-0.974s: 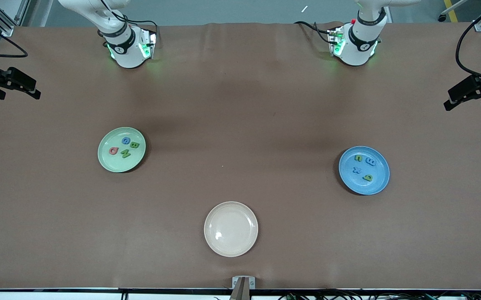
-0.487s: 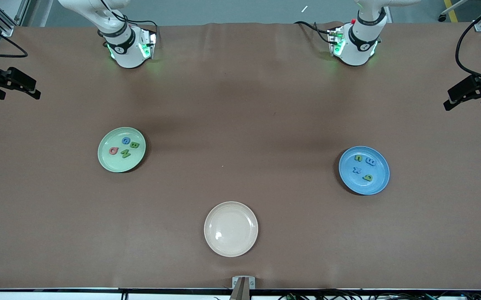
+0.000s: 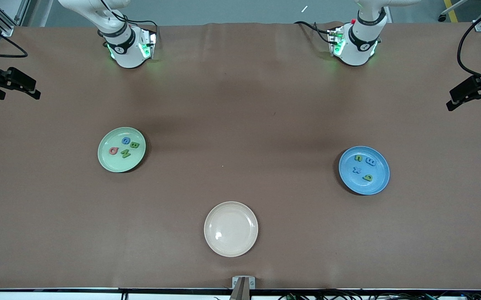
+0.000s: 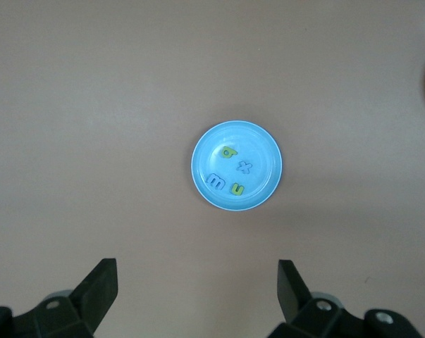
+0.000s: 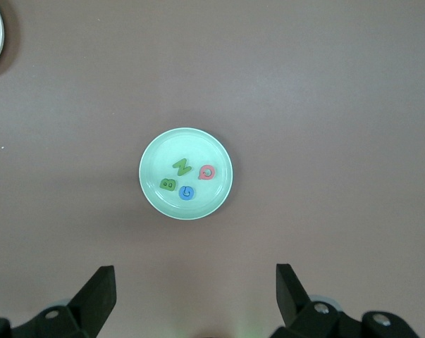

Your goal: Sort upper and lower case letters into plates

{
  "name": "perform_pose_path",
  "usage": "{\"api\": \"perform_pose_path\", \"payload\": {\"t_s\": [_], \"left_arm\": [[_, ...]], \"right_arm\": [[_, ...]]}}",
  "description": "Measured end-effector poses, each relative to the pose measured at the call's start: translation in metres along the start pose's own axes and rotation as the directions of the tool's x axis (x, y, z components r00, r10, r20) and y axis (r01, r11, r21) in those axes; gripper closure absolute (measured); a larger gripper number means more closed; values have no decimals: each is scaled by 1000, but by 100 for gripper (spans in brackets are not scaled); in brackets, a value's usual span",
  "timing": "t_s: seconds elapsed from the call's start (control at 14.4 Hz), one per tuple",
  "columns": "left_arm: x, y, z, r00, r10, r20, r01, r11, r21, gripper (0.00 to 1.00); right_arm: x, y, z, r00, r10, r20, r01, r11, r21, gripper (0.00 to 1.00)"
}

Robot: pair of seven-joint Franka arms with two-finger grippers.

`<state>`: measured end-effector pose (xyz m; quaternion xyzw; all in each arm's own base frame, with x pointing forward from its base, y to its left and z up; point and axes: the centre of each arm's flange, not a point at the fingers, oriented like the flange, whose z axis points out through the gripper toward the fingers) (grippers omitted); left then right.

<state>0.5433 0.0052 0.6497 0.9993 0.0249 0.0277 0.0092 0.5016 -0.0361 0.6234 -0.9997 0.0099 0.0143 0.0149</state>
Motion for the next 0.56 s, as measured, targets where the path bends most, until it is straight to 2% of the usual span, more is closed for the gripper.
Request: {"api": "perform_pose_path", "payload": {"t_s": [0.56], "left_arm": [[0,0,0,1000,0,0,0,1000,0,0]], "right_arm": [[1,1,-1,1000,-1,-7,1,1000,-9,0]]}}
